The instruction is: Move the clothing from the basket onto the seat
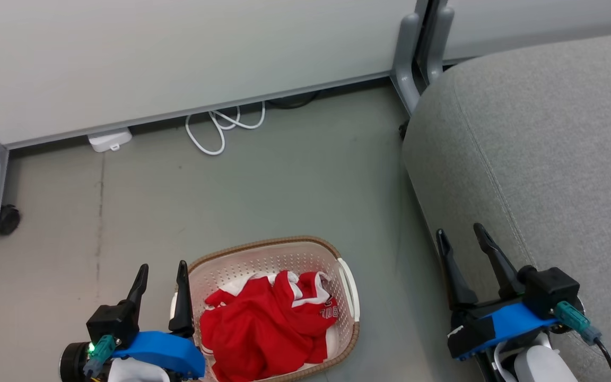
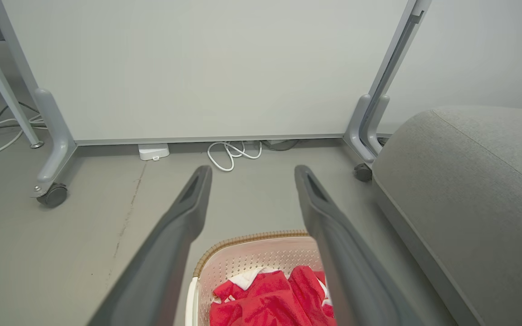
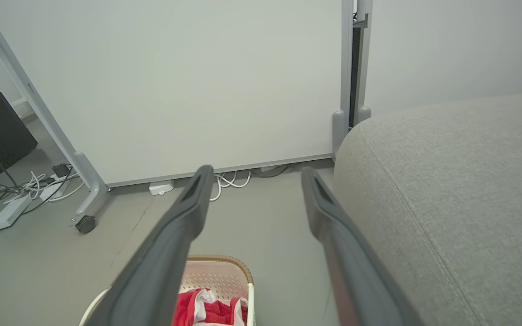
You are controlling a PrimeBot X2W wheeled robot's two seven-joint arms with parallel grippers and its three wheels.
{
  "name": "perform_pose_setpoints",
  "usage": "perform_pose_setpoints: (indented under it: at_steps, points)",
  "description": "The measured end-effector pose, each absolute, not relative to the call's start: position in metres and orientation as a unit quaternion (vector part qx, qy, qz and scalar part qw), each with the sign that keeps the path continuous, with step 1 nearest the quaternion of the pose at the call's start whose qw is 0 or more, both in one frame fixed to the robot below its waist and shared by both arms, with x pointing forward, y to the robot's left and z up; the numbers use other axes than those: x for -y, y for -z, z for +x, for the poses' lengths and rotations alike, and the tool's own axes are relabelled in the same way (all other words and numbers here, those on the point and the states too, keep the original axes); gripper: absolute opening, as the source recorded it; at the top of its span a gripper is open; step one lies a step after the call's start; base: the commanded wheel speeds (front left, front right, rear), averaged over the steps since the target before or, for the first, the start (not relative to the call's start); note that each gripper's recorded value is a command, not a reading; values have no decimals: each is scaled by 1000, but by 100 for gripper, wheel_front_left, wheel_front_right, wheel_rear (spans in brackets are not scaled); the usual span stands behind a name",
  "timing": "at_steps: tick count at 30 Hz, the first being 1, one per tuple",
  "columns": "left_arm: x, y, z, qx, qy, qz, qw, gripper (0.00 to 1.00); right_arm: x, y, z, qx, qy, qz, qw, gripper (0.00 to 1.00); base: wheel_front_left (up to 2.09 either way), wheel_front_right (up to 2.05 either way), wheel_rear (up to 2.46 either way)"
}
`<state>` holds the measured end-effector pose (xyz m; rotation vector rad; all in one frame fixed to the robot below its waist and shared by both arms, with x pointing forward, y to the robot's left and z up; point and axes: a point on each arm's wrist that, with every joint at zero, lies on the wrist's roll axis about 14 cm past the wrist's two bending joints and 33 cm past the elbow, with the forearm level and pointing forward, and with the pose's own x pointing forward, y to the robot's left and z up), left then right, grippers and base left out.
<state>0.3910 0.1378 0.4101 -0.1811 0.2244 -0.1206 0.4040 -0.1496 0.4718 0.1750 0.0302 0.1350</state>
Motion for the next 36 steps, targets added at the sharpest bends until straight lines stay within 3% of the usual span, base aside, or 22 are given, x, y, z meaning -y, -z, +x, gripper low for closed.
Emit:
perform_pose_setpoints:
  at_steps: [17,36]
  points:
    - [-95,-281,426,-279,136,-63,949,100,183,-410,427,-83,-12,105,991,100,0,0,0]
    - [-76,-139,414,-439,236,15,867,100,209,-349,439,-145,32,122,981,100,0,0,0]
